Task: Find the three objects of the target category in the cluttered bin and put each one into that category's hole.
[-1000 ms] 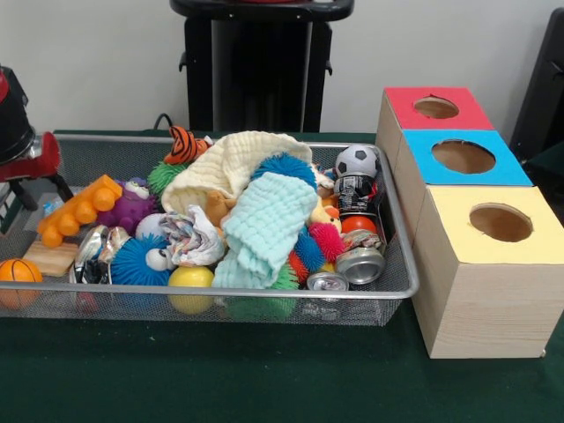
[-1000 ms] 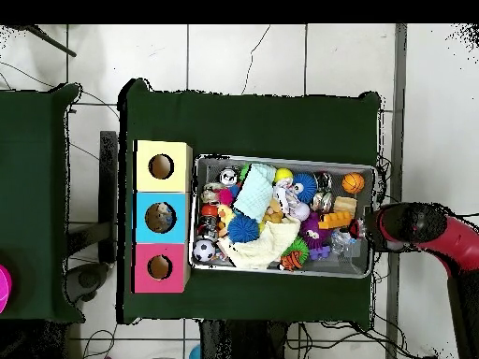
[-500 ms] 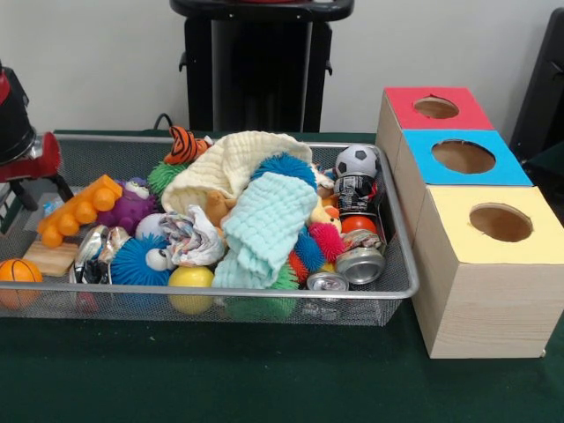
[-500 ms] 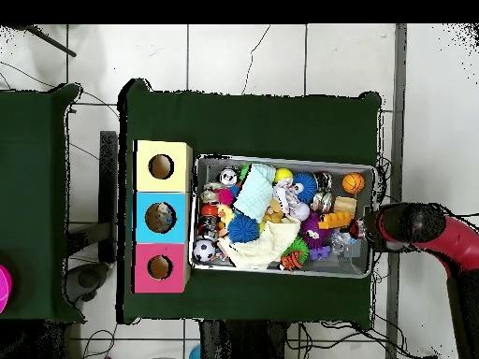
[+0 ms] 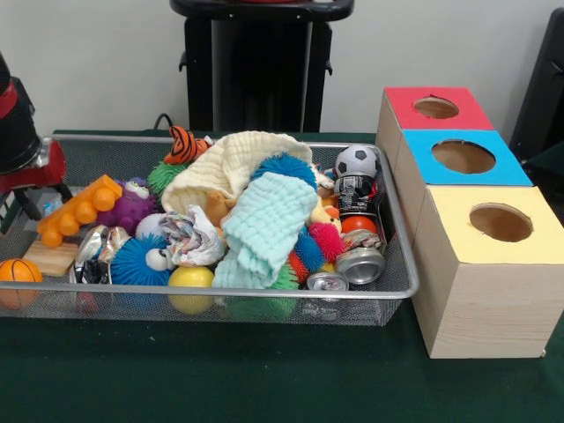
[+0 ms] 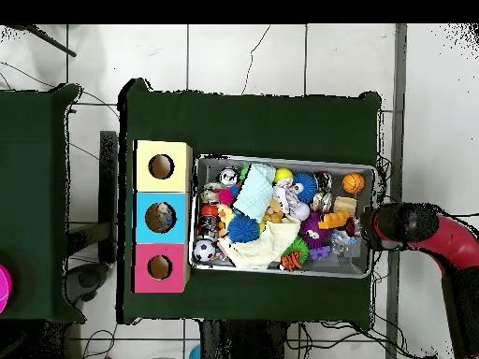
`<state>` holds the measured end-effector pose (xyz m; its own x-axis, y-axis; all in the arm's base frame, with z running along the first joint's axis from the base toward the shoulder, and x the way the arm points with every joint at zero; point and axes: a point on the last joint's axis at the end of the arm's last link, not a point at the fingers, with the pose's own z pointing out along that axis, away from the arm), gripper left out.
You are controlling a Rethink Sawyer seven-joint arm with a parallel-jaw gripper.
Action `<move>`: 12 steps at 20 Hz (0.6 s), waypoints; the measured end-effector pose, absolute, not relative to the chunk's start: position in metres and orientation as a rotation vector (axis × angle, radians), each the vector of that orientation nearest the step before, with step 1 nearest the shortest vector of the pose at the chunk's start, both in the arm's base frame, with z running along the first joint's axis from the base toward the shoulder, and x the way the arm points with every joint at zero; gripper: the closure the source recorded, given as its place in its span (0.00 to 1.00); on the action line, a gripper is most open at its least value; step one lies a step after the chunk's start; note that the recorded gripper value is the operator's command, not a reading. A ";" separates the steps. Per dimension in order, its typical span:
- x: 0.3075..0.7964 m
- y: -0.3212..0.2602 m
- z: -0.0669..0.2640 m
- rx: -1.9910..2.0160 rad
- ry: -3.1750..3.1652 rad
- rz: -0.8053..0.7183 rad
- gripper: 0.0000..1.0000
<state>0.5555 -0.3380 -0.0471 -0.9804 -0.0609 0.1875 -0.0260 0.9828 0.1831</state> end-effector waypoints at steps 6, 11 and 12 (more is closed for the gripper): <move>0.559 -0.335 -0.051 0.079 -2.947 -0.257 0.00; 0.560 -0.335 -0.051 0.080 -2.950 -0.253 0.00; 0.560 -0.334 -0.051 0.081 -2.950 -0.253 0.00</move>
